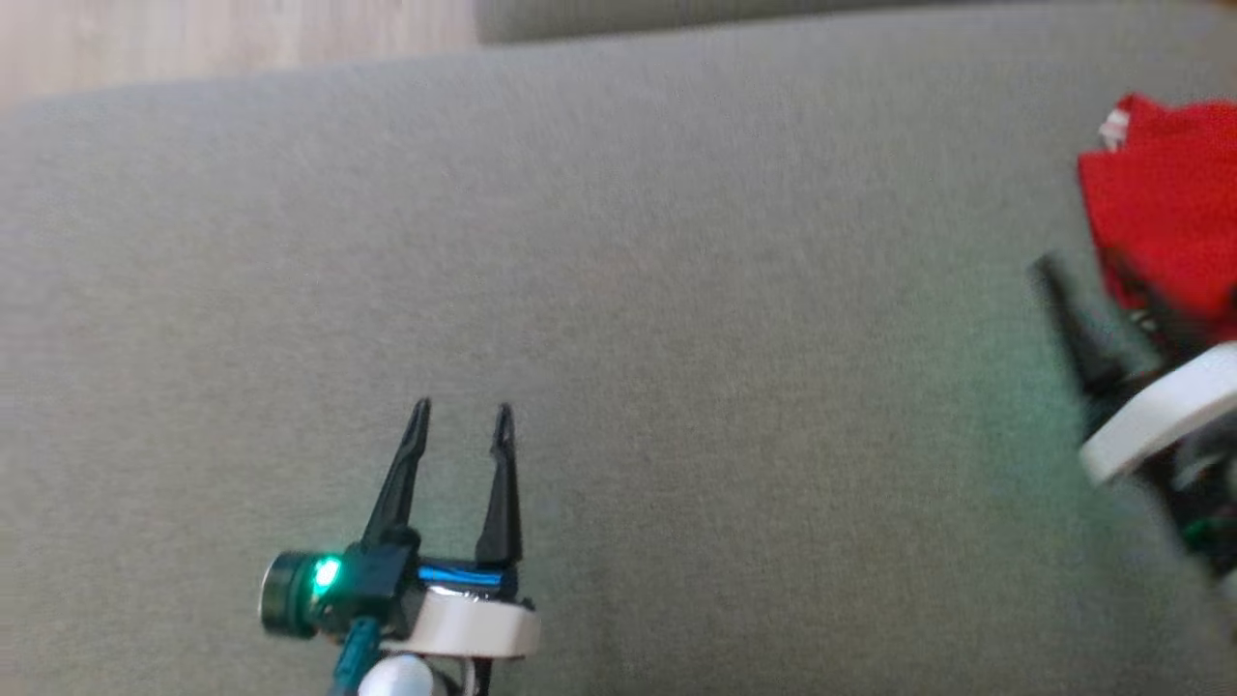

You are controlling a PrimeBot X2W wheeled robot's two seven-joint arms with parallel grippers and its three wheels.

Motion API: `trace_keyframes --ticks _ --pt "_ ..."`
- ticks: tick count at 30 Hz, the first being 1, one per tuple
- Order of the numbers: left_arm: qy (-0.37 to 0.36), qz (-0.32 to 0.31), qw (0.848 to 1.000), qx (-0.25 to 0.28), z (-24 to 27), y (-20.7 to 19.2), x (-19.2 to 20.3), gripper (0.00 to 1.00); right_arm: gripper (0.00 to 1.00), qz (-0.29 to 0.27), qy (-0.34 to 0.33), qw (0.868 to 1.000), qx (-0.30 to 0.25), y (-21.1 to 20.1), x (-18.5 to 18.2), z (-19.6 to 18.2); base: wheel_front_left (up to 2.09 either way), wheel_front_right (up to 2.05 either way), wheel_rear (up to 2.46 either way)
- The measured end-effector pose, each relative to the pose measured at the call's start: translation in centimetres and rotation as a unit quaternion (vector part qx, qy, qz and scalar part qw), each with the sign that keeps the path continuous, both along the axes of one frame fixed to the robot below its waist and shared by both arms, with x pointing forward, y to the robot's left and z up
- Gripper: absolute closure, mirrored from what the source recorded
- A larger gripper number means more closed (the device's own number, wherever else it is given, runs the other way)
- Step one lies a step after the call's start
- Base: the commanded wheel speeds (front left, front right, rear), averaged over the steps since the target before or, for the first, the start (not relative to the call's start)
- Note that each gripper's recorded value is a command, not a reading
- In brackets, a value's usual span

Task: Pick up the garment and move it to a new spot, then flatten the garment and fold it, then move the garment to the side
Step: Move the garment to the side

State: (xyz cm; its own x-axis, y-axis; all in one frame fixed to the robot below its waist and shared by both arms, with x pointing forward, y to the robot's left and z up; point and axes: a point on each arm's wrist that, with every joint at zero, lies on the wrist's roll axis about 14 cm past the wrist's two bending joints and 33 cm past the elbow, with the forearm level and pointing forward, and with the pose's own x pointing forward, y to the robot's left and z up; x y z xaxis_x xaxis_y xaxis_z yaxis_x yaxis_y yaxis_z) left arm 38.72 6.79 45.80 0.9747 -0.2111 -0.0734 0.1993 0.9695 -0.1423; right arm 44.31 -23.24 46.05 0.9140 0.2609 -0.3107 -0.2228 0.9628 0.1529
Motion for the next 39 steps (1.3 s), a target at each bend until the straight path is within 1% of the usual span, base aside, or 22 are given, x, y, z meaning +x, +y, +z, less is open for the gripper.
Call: trace_keyframes --ticks 3,6,10,15,17,19,22,26,39 --pt "-0.014 0.028 1.000 -0.001 1.3 1.6 -1.3 0.00 0.00 0.030 -0.017 0.999 0.031 4.1 -2.0 -0.3 0.00 0.00 0.00" --pt "-0.028 0.044 0.999 -0.002 2.3 2.6 -2.9 0.00 0.00 0.046 -0.044 0.996 0.060 7.2 -3.6 0.2 0.00 0.00 0.00" --pt "-0.037 0.074 0.997 -0.003 2.9 4.4 -5.3 0.00 0.00 0.060 -0.082 0.993 0.061 9.4 -5.3 1.1 0.00 0.00 0.00" --pt "-0.059 0.107 0.992 -0.009 4.2 6.4 -7.3 0.00 0.00 0.047 -0.133 0.989 0.046 9.7 -6.4 2.9 0.00 0.00 0.00" --pt "-0.068 0.117 0.991 -0.012 4.7 7.0 -7.9 0.00 0.00 0.034 -0.155 0.986 0.048 9.7 -7.1 3.8 0.00 0.00 0.00" --pt "-0.074 0.120 0.990 -0.014 5.1 7.1 -8.6 0.00 0.00 0.019 -0.165 0.985 0.055 9.7 -8.3 4.0 0.00 0.00 0.00" --pt "-0.081 0.121 0.989 -0.011 5.4 7.2 -9.5 0.00 0.00 -0.008 -0.165 0.984 0.065 9.6 -10.4 3.5 0.00 0.00 0.00" --pt "-0.077 0.111 0.991 -0.008 4.9 6.8 -10.5 0.00 0.00 -0.018 -0.162 0.985 0.048 9.7 -12.9 2.6 0.00 0.00 0.00" --pt "-0.081 0.099 0.992 -0.001 5.0 6.4 -10.6 0.00 0.00 -0.044 -0.169 0.983 0.047 8.6 -13.9 2.8 0.00 0.00 0.00"
